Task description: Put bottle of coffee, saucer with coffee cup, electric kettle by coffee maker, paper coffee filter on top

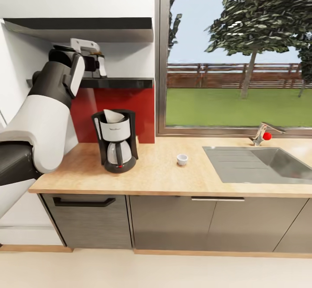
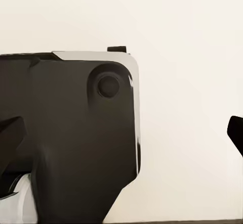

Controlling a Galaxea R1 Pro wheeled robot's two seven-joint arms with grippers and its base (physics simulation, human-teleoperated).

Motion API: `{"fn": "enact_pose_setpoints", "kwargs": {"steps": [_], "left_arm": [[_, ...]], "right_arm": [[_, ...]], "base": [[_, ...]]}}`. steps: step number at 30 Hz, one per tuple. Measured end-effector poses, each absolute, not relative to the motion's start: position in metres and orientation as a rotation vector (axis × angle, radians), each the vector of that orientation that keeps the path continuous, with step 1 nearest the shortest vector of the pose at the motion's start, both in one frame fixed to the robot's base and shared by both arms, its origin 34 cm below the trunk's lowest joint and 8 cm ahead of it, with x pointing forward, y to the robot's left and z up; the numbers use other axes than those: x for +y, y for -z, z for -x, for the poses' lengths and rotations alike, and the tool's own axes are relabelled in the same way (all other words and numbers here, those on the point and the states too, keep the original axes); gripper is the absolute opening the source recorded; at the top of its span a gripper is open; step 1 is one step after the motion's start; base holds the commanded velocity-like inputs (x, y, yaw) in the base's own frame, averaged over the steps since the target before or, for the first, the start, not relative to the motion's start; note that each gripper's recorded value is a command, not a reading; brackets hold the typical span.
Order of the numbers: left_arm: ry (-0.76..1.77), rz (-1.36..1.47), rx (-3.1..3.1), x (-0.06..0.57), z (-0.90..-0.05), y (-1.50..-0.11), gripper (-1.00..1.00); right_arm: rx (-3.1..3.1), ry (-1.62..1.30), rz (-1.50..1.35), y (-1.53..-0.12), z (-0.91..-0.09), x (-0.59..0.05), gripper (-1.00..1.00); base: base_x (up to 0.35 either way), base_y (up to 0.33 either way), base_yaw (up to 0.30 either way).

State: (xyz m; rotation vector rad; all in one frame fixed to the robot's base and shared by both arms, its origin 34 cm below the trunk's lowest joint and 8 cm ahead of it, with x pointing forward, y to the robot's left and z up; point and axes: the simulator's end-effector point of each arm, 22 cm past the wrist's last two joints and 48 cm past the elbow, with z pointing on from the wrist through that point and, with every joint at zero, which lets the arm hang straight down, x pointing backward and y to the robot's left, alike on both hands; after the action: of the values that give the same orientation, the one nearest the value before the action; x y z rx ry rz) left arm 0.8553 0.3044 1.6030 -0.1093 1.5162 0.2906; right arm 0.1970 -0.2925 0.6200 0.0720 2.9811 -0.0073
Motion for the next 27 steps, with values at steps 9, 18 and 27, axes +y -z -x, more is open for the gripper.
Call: {"fn": "enact_pose_setpoints", "kwargs": {"steps": [9, 18, 27], "left_arm": [[-0.307, 0.132, 1.509, 0.3097, -0.8531, -1.6042, 1.0], [-0.308, 0.135, 1.509, 0.3107, -0.8533, -1.6037, 1.0], [-0.31, 0.135, 1.502, 0.311, -0.8529, -1.6058, 1.0]], "right_arm": [[2.987, 0.009, -0.07, -0.6198, -0.1928, -0.2926, 1.0], [2.987, 0.008, -0.07, -0.6198, -0.1927, -0.2925, 1.0], [2.986, 0.008, -0.07, -0.6197, -0.1931, -0.2926, 1.0]], "base": [[0.313, 0.0, 0.0], [0.333, 0.03, 0.0], [0.133, 0.057, 0.0]]}}
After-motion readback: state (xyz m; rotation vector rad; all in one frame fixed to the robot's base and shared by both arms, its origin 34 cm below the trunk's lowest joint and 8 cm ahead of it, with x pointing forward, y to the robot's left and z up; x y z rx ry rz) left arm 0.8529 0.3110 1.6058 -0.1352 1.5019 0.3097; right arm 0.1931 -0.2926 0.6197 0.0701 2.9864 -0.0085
